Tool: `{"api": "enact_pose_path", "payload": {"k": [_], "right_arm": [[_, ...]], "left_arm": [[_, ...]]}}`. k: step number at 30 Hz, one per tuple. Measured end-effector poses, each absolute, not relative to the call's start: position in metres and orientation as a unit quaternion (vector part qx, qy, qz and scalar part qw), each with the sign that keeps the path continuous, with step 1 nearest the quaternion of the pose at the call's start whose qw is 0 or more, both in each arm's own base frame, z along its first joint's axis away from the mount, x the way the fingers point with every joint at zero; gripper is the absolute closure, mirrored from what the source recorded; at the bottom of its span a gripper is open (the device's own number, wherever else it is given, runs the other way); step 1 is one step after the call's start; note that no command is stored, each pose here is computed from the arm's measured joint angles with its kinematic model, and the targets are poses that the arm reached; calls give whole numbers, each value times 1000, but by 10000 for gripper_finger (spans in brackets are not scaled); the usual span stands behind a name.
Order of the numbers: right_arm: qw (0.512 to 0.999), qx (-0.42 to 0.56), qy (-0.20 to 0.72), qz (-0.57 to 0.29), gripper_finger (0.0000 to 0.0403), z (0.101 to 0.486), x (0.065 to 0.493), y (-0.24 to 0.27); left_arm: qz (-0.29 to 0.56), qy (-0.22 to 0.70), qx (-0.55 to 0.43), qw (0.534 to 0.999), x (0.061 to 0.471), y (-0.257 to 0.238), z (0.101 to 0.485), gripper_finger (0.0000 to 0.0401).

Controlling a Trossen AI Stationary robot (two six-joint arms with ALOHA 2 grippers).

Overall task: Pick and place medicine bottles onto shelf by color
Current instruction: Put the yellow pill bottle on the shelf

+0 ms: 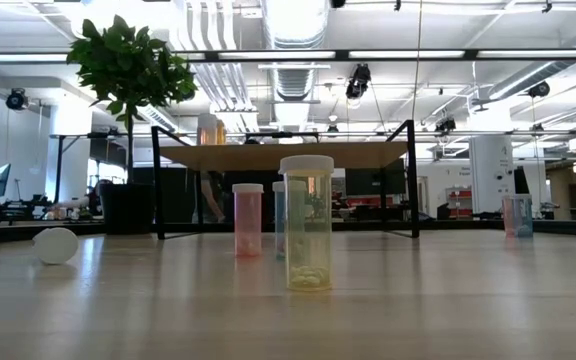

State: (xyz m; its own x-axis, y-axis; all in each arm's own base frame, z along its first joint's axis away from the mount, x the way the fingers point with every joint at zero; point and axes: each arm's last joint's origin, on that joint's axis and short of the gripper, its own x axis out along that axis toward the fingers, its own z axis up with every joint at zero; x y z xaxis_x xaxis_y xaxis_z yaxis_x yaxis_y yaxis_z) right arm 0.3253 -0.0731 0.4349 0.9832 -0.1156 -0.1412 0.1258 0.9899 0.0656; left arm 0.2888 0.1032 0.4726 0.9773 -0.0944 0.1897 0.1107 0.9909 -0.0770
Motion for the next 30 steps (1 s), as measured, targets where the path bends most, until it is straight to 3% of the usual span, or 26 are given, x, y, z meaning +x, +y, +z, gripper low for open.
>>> {"api": "enact_pose_path", "payload": {"k": [6, 22, 30], "right_arm": [[997, 7, 24, -78, 202, 454, 310, -71], [996, 17, 28, -77, 203, 450, 318, -73], [996, 25, 28, -79, 262, 450, 319, -73]], "left_arm": [[-50, -93, -44, 993, 288, 103, 473, 290], [-38, -81, -64, 994, 298, 107, 465, 290], [-34, -80, -78, 993, 298, 107, 464, 289]]}}
